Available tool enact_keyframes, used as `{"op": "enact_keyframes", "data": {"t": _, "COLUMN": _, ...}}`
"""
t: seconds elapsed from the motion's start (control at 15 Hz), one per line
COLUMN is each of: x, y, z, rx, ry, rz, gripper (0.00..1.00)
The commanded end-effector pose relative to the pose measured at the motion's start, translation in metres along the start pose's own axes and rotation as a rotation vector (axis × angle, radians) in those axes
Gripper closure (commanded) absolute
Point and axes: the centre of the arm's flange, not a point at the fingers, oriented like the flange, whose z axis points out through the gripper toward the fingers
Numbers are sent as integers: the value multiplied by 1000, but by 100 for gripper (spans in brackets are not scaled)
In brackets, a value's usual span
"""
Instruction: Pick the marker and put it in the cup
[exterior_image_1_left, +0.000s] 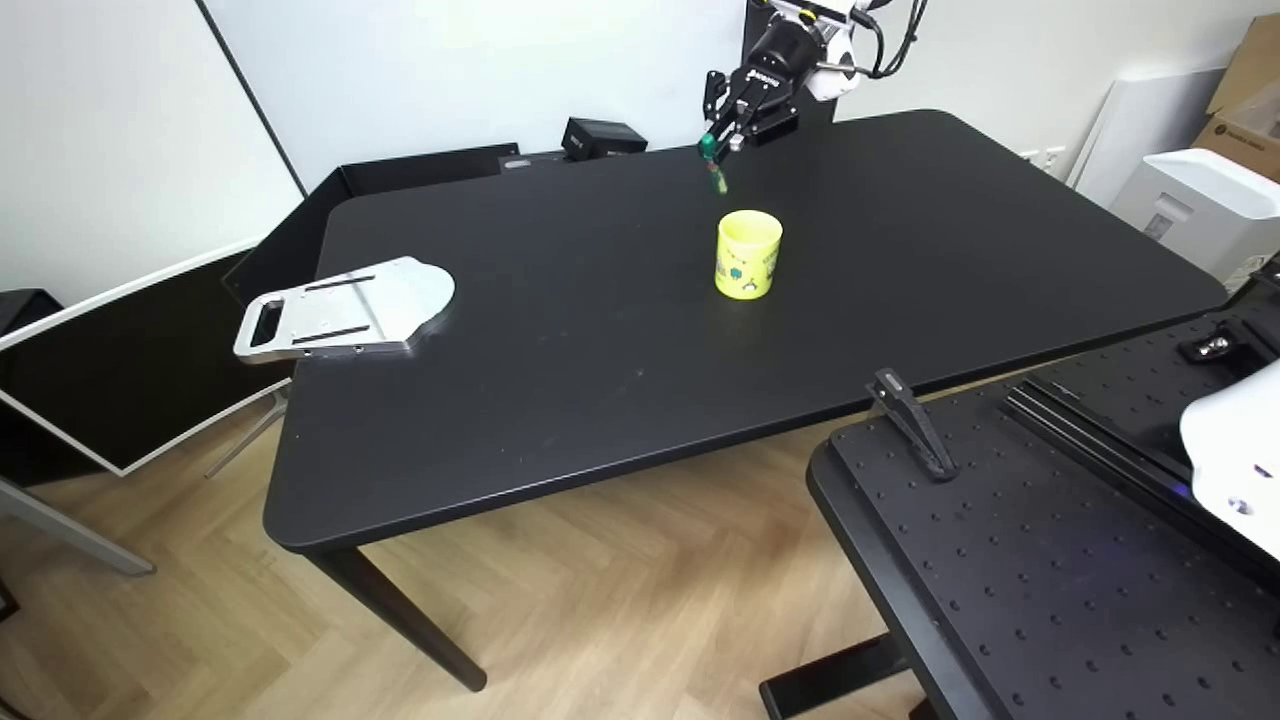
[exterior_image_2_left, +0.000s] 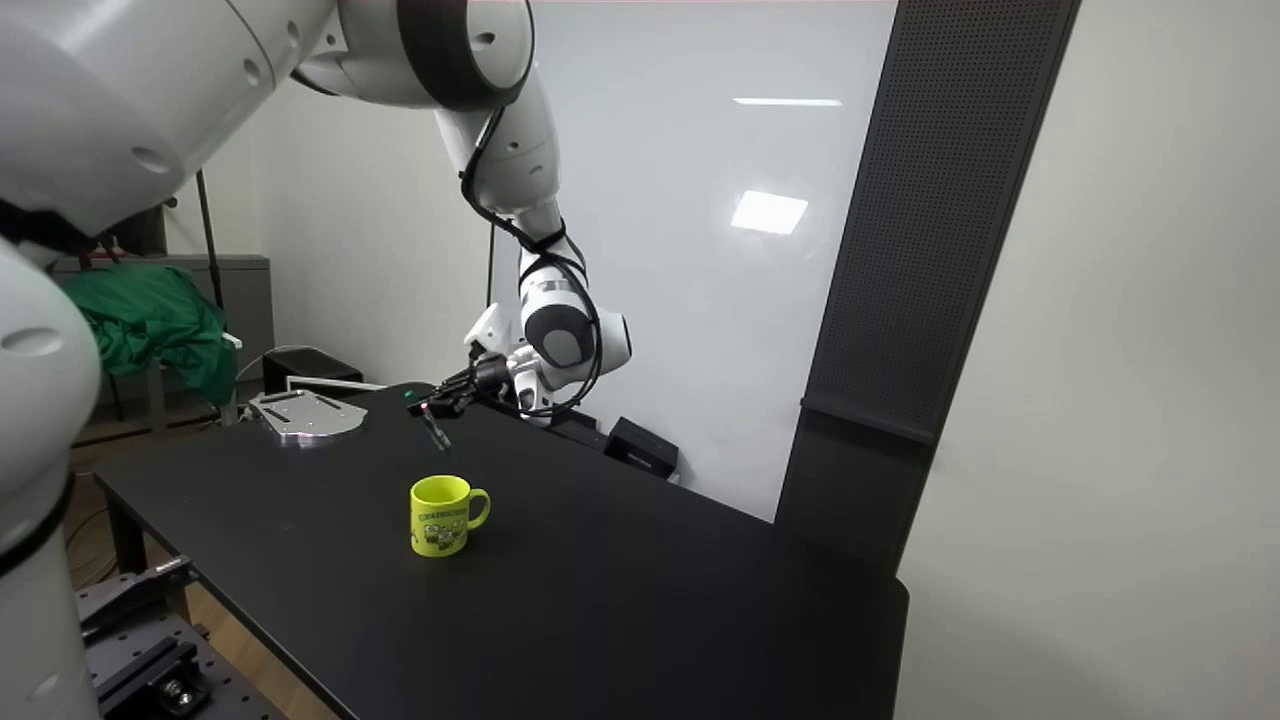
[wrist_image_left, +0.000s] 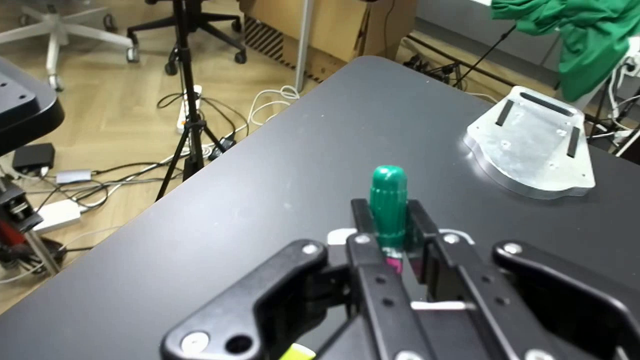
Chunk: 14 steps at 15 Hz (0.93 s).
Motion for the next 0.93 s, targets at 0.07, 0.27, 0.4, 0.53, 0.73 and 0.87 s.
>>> {"op": "enact_keyframes", "data": {"t": 0.07, "x": 23, "y": 11, "z": 8, "rx": 122, "ry": -90, "rz": 185, "gripper": 95}}
{"op": "enact_keyframes", "data": {"t": 0.27, "x": 30, "y": 28, "z": 6, "rx": 155, "ry": -115, "rz": 271, "gripper": 95}}
{"op": "enact_keyframes", "data": {"t": 0.4, "x": 34, "y": 39, "z": 3, "rx": 167, "ry": -109, "rz": 301, "gripper": 95}}
{"op": "enact_keyframes", "data": {"t": 0.53, "x": 42, "y": 52, "z": 2, "rx": 177, "ry": -109, "rz": 332, "gripper": 95}}
{"op": "enact_keyframes", "data": {"t": 0.73, "x": 55, "y": 72, "z": 7, "rx": 204, "ry": -141, "rz": 319, "gripper": 56}}
{"op": "enact_keyframes", "data": {"t": 0.87, "x": 56, "y": 77, "z": 15, "rx": 197, "ry": -169, "rz": 302, "gripper": 47}}
